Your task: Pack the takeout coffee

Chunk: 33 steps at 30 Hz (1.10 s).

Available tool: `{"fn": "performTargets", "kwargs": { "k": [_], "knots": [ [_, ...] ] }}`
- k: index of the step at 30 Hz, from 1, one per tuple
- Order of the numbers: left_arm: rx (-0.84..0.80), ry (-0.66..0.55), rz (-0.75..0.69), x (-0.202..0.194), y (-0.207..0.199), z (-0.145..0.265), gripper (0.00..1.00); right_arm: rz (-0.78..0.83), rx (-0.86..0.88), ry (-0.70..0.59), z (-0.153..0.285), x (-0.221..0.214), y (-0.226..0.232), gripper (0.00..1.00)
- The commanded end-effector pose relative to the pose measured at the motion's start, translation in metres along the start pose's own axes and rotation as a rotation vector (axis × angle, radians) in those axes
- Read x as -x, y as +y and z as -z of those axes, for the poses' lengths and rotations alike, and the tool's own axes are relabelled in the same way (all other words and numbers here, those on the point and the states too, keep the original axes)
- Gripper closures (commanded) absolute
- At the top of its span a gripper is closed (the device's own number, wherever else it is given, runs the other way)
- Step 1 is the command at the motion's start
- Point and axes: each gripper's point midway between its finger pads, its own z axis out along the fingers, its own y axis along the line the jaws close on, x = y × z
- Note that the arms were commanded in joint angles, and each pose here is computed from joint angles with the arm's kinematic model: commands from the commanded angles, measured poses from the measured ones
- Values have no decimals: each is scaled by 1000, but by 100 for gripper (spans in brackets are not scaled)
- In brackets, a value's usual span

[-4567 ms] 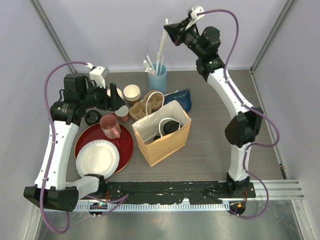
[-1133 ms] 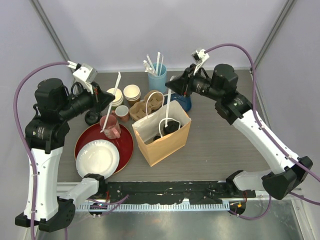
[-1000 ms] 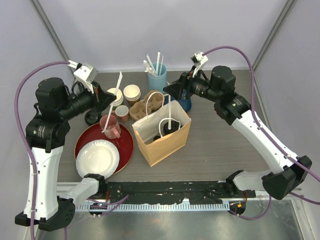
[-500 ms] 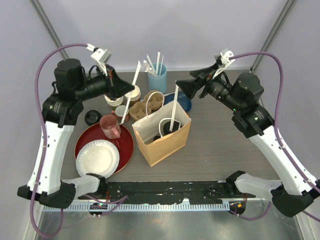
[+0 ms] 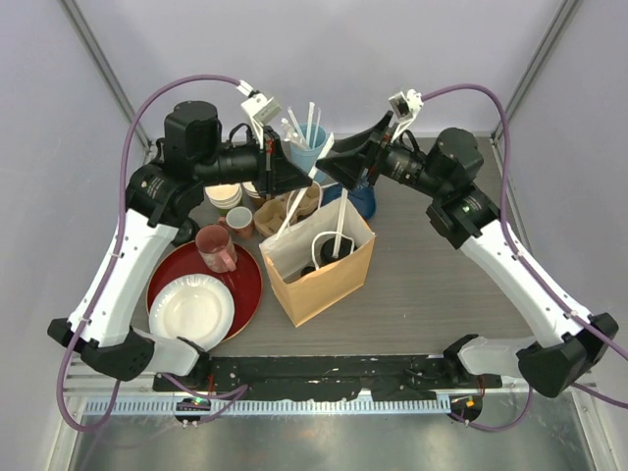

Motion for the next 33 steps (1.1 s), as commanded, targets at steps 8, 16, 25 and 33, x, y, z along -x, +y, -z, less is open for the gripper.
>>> {"fn": "performTargets", "kwargs": {
  "k": [8,16,25,33],
  "knots": [
    [-26,-11,-75,9,-11,1,100,-70,237,-128,-11,44,44,66],
    [-15,-3,-80,9,-8,-2,100,-85,235,-73,-15,35,41,99],
    [74,19,-127,3,6,6,25,99,-98,-44,7,36,-7,99],
    [251,38,-190,2,33,21,22,-13,-72,45,6,-8,-14,99]
  ]
}}
